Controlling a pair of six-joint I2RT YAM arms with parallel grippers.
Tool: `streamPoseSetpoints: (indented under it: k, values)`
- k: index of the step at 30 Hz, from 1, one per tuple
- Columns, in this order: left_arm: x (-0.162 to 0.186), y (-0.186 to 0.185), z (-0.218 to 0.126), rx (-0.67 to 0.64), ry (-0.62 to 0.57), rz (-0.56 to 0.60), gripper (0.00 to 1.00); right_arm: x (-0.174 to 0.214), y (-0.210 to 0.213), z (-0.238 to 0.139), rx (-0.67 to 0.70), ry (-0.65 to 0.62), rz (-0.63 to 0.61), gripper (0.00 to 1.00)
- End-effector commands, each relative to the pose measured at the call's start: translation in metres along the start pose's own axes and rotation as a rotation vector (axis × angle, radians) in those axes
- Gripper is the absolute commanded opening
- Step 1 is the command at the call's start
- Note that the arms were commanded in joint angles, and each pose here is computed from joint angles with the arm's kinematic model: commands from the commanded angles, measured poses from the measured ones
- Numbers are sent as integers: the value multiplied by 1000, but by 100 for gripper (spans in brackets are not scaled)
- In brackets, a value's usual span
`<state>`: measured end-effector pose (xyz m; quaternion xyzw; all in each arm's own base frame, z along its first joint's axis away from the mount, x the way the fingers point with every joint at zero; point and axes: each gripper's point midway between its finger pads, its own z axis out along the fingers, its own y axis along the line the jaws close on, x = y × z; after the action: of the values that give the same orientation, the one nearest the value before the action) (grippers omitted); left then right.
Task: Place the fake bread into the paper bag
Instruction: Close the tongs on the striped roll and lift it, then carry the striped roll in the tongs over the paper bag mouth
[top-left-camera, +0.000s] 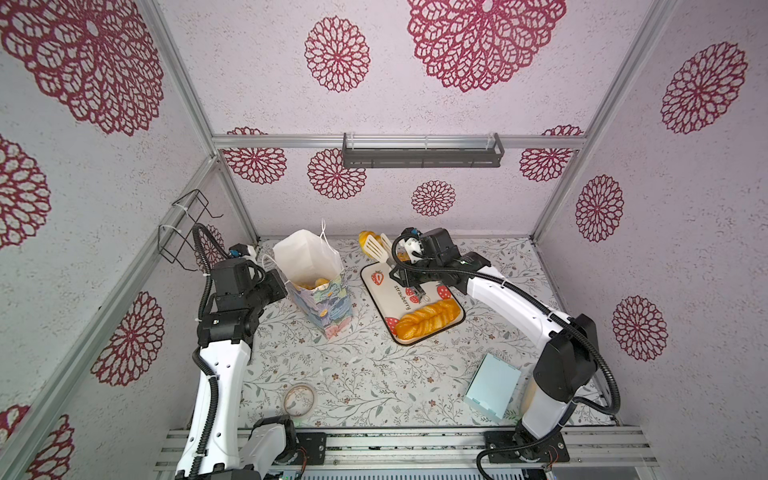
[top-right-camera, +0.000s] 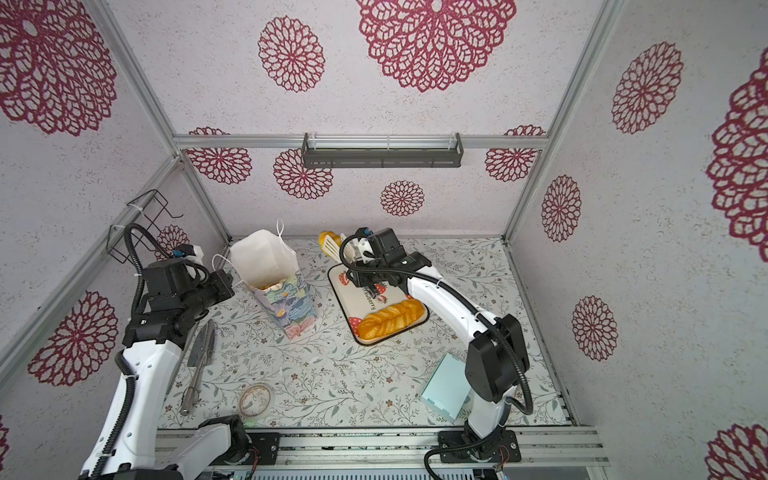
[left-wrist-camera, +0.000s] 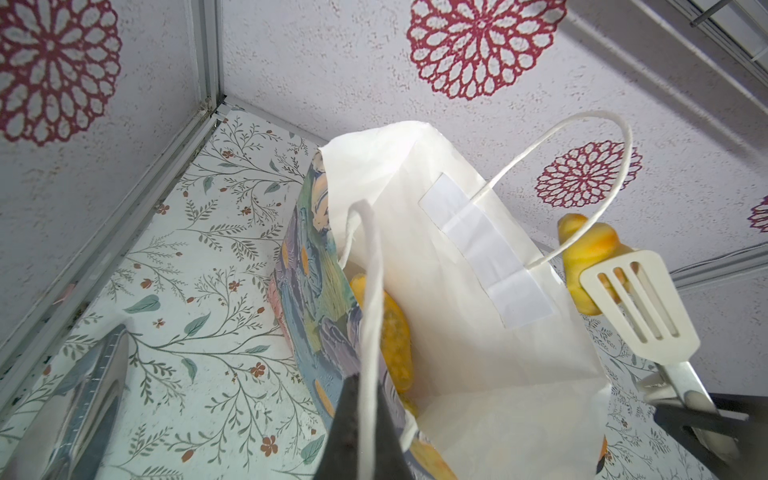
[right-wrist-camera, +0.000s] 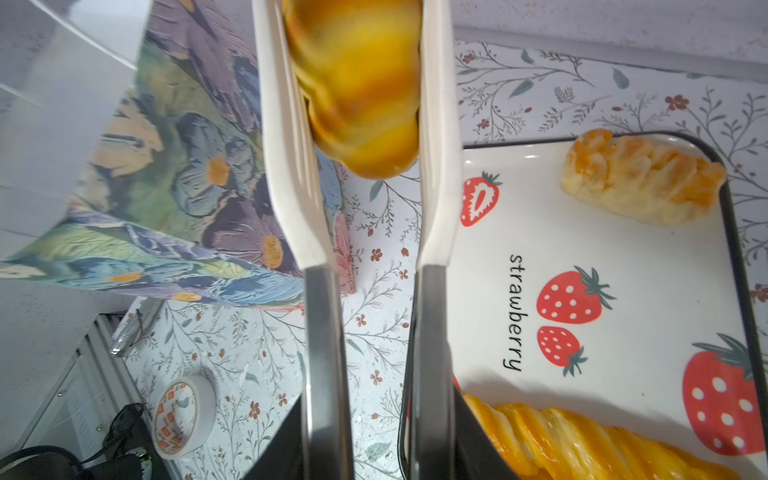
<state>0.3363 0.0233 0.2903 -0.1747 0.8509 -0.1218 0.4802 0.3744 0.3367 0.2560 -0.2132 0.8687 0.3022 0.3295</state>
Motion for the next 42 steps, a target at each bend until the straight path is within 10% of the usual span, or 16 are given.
streamPoseSetpoints:
  k: [1, 42]
  values:
    - [1, 2, 3, 3, 2, -10, 0, -38, 38, -38, -128, -153, -44, 41]
    - [2, 2, 5, 3, 8, -12, 0, -21, 141, -61, -319, -185, -322, 43]
